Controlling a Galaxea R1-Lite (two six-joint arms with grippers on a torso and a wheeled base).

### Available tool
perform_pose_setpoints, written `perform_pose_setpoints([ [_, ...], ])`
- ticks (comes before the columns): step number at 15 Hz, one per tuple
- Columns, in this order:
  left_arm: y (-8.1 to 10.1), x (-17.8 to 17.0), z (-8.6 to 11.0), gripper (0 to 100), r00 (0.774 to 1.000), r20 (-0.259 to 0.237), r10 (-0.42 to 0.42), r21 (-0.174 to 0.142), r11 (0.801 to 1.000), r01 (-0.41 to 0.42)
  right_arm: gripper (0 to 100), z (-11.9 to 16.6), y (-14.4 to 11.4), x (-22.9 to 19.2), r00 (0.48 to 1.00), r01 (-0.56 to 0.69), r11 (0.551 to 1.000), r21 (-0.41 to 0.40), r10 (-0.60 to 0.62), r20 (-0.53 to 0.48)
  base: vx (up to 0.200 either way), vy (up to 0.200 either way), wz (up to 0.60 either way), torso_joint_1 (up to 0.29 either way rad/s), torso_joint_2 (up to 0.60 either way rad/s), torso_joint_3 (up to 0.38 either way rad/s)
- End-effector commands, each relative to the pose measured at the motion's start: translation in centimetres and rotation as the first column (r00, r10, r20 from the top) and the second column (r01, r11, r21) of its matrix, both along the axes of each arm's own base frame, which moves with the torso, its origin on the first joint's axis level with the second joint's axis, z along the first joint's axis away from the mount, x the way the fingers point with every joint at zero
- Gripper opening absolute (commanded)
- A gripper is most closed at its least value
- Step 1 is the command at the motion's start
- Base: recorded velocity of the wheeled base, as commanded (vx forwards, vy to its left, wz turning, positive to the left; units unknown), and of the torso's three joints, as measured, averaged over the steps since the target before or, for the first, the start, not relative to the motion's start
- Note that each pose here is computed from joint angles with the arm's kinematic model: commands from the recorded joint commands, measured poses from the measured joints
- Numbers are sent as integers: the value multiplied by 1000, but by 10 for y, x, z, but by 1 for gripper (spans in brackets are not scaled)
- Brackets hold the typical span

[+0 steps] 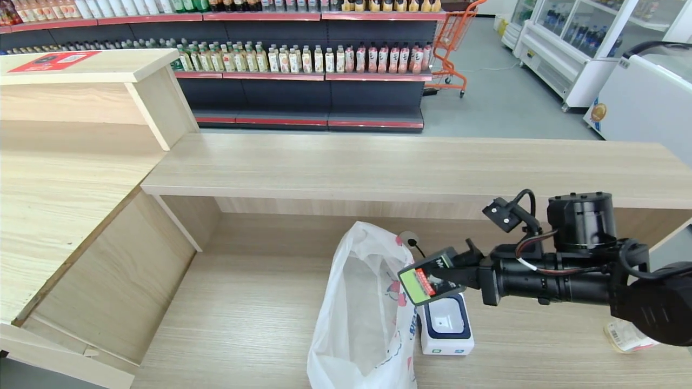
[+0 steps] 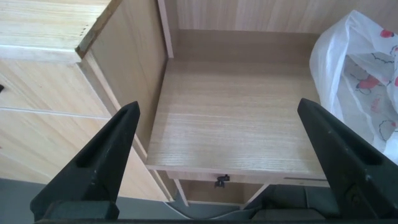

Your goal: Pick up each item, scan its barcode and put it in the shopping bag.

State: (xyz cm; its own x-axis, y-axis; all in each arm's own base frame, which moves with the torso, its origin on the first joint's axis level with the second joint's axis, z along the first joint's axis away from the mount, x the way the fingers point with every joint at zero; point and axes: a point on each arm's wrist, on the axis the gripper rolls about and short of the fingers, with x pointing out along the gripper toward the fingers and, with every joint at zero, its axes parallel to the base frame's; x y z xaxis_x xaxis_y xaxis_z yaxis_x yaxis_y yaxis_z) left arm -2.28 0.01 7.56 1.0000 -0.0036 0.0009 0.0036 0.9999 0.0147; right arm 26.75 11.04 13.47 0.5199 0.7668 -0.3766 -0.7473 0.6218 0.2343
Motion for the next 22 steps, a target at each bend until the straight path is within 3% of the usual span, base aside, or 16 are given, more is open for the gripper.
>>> perform_pose_setpoints([
  [1,0,0,0,100,1000,1,1,-1,1000,-1,0,-19,15,16,999,-37,999,-24,36,-38,0,0,0,0,0,0],
  [6,0,0,0,100,1000,1,1,-1,1000,-1,0,-48,47,39,991,-112,993,-29,114,75,0,0,0,0,0,0],
  [8,0,0,0,100,1000,1,1,-1,1000,-1,0,-73,53,52,974,-147,983,-109,163,156,0,0,0,0,0,0],
  [11,0,0,0,100,1000,1,1,1,1000,-1,0,-95,66,64,964,-155,972,-175,187,188,0,0,0,0,0,0],
  [17,0,0,0,100,1000,1,1,-1,1000,-1,0,-113,118,85,926,-116,955,-274,203,318,0,0,0,0,0,0],
  [22,0,0,0,100,1000,1,1,-1,1000,-1,0,-127,116,85,871,-140,904,-404,306,384,0,0,0,0,0,0],
])
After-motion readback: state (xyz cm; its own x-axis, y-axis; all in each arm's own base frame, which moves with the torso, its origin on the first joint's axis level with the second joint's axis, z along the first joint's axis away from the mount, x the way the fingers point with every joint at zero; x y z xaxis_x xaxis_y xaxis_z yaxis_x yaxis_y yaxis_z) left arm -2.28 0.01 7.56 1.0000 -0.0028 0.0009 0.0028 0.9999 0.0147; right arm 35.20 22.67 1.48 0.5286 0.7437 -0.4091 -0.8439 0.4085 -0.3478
